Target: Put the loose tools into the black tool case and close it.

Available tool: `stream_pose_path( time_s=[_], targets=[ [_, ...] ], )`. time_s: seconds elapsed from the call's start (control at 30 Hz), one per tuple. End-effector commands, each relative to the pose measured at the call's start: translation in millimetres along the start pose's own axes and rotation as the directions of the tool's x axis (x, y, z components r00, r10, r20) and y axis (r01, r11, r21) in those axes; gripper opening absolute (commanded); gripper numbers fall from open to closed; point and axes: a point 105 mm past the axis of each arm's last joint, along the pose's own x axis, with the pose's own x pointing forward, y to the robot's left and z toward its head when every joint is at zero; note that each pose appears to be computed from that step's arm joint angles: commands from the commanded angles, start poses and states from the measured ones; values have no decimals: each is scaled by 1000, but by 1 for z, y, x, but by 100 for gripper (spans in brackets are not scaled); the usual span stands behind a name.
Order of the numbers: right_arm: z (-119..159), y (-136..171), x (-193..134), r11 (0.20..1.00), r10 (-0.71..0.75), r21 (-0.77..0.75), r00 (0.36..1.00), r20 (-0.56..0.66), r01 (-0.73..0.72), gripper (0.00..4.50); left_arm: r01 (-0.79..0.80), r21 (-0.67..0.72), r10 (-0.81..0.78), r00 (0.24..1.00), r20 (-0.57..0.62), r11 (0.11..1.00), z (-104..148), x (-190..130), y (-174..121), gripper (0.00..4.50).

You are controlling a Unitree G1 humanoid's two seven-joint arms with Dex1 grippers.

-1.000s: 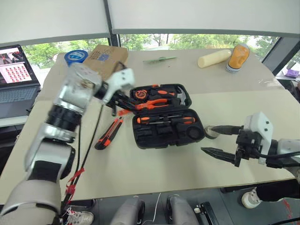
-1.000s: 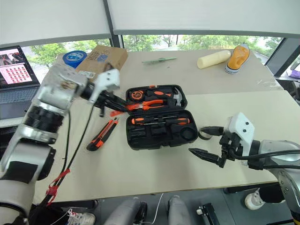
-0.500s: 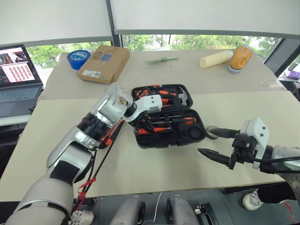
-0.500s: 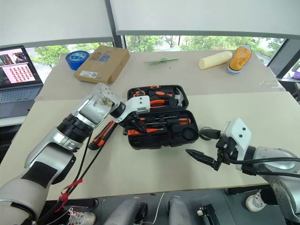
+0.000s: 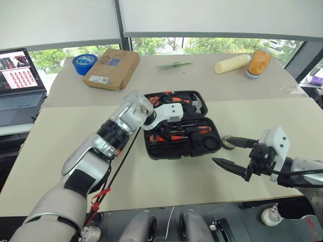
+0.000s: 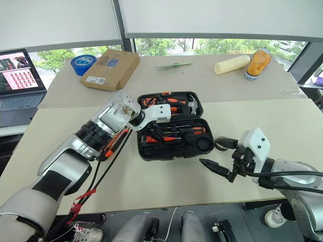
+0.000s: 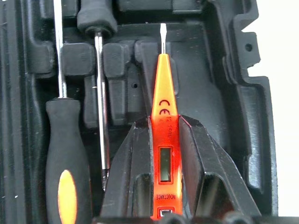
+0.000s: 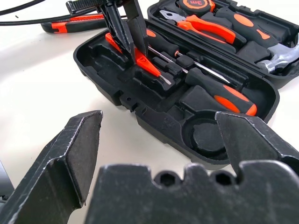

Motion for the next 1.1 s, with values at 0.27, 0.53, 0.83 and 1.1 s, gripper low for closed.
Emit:
stream_pose_path(
  time_s=[0.27, 0.53, 0.83, 1.1],
  targets=[
    [12, -1, 1, 999, -5, -54, 999, 44, 8, 450, -13, -18, 13, 1000, -9, 1000, -7, -1, 2, 36],
    [13, -1, 2, 999, -4, -53, 999, 45, 6, 450, -24, 2, 24, 1000, 2, 1000, -7, -4, 3, 166],
    [9, 0, 1, 1000, 0, -30, 999, 37, 1, 450, -4, 34, -5, 970, 242, 999, 3, -76, -11, 392],
    [10, -6, 2, 1000, -1, -24, 999, 39, 2, 450, -69, 61, 24, 832, 554, 996, -14, -61, -16, 211]
  ],
)
